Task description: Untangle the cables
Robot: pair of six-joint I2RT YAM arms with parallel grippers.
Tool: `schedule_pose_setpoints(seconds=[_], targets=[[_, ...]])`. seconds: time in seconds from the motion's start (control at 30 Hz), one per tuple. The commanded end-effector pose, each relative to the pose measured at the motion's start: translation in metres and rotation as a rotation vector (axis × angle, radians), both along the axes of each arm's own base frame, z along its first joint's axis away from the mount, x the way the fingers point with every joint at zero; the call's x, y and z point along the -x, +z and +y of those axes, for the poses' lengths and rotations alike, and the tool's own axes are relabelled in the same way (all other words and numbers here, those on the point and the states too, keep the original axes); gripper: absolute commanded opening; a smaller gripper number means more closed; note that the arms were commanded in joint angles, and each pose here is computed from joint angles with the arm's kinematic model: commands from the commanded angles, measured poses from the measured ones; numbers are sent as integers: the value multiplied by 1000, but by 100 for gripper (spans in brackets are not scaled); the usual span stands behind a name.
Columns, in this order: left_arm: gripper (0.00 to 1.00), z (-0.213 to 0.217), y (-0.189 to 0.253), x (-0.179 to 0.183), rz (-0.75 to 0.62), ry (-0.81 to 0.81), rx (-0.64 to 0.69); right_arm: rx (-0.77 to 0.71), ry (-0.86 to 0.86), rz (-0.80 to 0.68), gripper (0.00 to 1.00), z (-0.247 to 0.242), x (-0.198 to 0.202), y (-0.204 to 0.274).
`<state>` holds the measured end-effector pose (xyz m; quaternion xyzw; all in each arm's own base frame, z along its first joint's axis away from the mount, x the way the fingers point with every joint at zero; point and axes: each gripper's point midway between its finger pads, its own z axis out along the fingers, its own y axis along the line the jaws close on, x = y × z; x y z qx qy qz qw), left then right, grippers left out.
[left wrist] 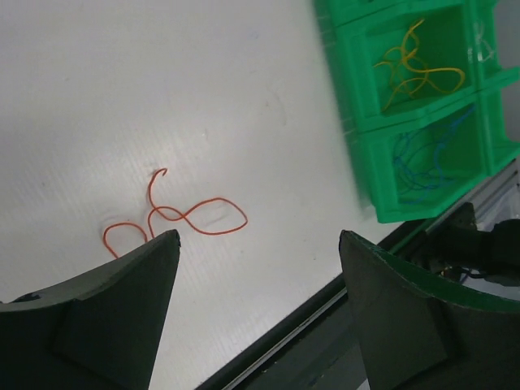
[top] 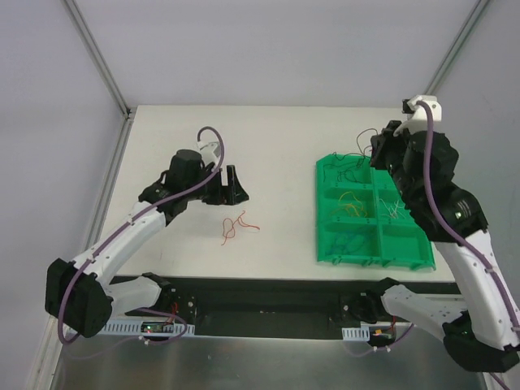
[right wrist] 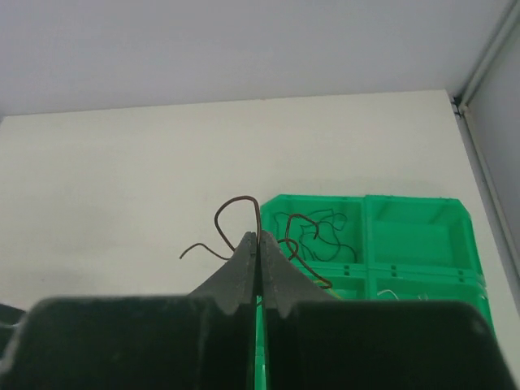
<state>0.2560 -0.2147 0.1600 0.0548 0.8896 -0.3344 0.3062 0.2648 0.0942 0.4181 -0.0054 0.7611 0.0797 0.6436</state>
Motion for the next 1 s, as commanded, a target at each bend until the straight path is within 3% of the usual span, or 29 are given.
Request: schedule_pose_setpoints(seconds=[0.0, 0.1, 0.23, 0.47, 0.7, 0.97], targets=[[80, -6, 82, -3, -170, -97, 56, -24, -32, 116, 0, -11, -25, -20], [82, -9, 123, -10, -283, -131, 64, -53, -79, 167, 0, -22, -48, -39], [82, -4, 140, -23, -386, -139, 5, -128, -102, 288, 0, -30, -81, -72], [82, 9, 110, -25, -393, -121, -84, -137, -123, 492, 0, -36, -122, -139], [82, 3, 105, -10, -422, -178, -96, -89, -144, 585, 0, -40, -154, -201], [83, 3, 98, -10, -446, -183, -160, -147, -124, 576, 0, -31, -152, -197]])
